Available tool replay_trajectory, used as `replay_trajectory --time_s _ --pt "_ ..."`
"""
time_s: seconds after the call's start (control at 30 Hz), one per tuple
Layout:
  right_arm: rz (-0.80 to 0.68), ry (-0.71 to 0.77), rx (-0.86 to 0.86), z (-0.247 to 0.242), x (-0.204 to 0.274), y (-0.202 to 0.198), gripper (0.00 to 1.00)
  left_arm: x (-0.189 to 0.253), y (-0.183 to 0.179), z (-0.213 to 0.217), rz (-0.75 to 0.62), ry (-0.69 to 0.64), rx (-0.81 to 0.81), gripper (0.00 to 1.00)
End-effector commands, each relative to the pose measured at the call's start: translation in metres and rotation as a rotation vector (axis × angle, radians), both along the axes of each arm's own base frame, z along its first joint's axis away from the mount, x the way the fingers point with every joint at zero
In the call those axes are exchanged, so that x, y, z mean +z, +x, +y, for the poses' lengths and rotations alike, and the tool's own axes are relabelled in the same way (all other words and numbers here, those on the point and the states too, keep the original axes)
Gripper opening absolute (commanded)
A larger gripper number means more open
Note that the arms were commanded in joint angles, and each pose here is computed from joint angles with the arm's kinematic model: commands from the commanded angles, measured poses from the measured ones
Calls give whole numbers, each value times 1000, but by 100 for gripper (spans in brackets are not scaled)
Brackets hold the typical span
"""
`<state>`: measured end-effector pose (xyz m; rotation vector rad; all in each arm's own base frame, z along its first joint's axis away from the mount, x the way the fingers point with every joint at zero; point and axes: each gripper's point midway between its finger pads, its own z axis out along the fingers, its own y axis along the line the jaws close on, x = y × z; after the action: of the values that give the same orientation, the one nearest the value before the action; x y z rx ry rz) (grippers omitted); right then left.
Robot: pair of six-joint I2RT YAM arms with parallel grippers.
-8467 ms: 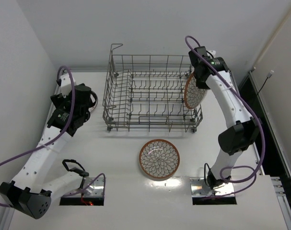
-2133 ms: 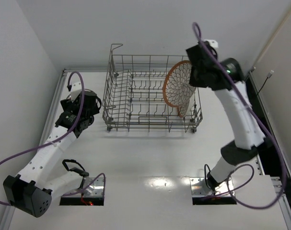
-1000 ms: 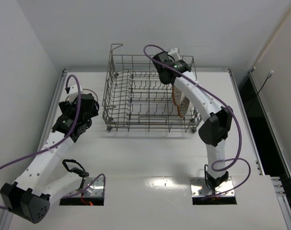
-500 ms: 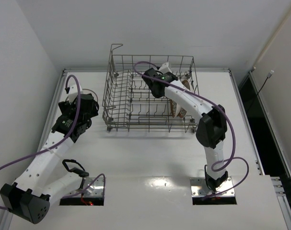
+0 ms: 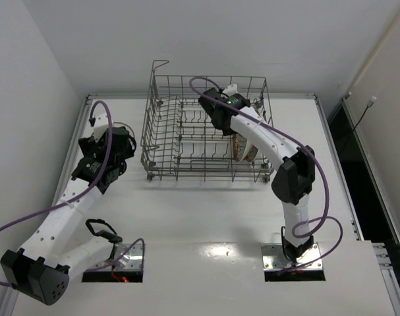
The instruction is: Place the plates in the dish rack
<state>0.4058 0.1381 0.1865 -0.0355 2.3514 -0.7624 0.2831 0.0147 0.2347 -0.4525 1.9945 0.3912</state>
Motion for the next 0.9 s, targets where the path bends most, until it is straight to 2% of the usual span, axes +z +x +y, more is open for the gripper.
replay_trajectory --time_s 0.0,0.03,0.17,0.2,0.3,0.4,0.5,0.7,0.87 --pt "-103 177 35 16 52 7 63 47 11 6 -119 26 46 85" --pt "-142 220 51 19 73 8 69 53 14 6 -128 28 55 85" --pt "-212 370 134 32 122 -1 87 77 34 3 -163 31 81 87" --pt "-264 446 160 33 144 -4 91 86 40 1 -186 22 82 87" --pt "-297 526 240 43 159 -12 95 96 56 -5 -212 -7 104 90" --pt "-290 591 315 48 163 -29 98 88 79 -13 -184 -17 110 90" --pt "-265 633 354 55 155 -37 99 61 101 -18 -122 -11 117 91" --pt "-187 717 429 64 139 -61 99 16 141 2 -17 -85 231 91" --pt "-218 754 448 57 142 -79 99 -11 172 23 29 -149 304 91"
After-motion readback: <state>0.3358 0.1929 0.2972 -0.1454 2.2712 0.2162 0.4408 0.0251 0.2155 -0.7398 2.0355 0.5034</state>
